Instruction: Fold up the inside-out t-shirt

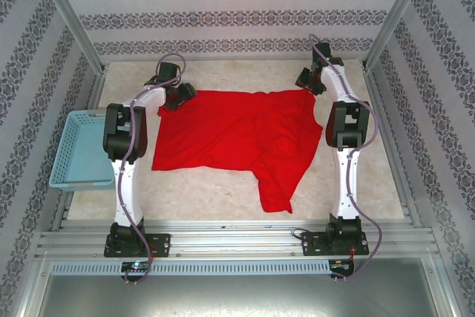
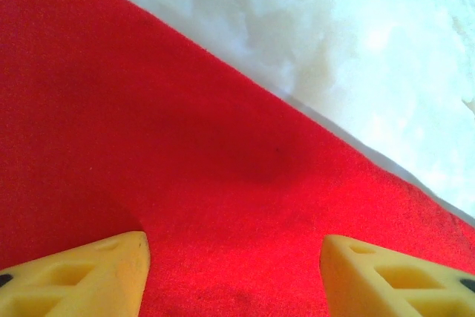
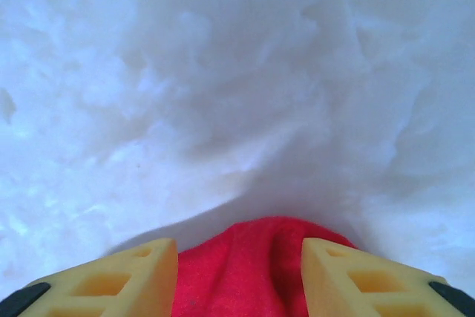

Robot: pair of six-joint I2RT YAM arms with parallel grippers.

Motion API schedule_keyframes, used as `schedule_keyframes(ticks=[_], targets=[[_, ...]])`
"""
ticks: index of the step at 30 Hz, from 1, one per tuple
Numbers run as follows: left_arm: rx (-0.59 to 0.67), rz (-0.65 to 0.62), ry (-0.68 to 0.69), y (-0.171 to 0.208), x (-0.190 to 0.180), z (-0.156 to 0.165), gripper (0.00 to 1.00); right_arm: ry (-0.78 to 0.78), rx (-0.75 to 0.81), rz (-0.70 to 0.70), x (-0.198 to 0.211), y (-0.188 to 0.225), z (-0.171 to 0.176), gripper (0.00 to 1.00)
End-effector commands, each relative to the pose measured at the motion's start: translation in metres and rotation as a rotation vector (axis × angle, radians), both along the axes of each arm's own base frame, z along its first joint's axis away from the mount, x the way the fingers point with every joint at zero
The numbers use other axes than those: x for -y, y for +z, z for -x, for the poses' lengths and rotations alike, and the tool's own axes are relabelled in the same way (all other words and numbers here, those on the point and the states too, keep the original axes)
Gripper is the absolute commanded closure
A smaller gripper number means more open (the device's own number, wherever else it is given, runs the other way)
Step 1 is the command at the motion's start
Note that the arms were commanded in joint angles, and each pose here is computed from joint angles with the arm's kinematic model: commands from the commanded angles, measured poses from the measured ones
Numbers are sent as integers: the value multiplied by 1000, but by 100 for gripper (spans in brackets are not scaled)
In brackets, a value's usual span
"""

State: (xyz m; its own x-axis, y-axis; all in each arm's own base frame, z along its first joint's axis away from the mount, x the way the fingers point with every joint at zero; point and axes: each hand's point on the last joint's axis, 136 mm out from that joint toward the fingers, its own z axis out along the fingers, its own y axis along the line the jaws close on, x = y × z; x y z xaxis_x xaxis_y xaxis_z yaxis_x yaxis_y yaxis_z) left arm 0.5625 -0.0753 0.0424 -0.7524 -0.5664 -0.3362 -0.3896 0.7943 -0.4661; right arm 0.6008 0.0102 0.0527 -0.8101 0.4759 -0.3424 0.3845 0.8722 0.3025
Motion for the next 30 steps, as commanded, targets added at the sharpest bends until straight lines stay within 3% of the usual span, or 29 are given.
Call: schedule_keyframes(ticks=[1, 4, 9, 14, 20, 25, 30], targets=[[-85, -89, -24, 19, -2, 26, 36, 39, 3, 15, 2, 39, 13, 49], [-78, -204, -58, 53, 3, 55, 34, 62, 41, 20, -9, 63, 37, 46], [-39, -257, -198, 78, 65, 124, 34, 44, 87, -35, -27, 84, 113, 44], [-7, -259, -349, 73, 135, 199, 34, 87, 50, -118, -62, 67, 207, 45], [65, -162, -518, 60, 216, 285, 36, 125, -24, -146, -88, 26, 305, 45], [111, -151, -655, 51, 260, 337, 37, 85, -13, -169, -87, 9, 341, 46], [119, -124, -744, 39, 294, 372, 41, 98, 3, -168, -91, 9, 356, 47]])
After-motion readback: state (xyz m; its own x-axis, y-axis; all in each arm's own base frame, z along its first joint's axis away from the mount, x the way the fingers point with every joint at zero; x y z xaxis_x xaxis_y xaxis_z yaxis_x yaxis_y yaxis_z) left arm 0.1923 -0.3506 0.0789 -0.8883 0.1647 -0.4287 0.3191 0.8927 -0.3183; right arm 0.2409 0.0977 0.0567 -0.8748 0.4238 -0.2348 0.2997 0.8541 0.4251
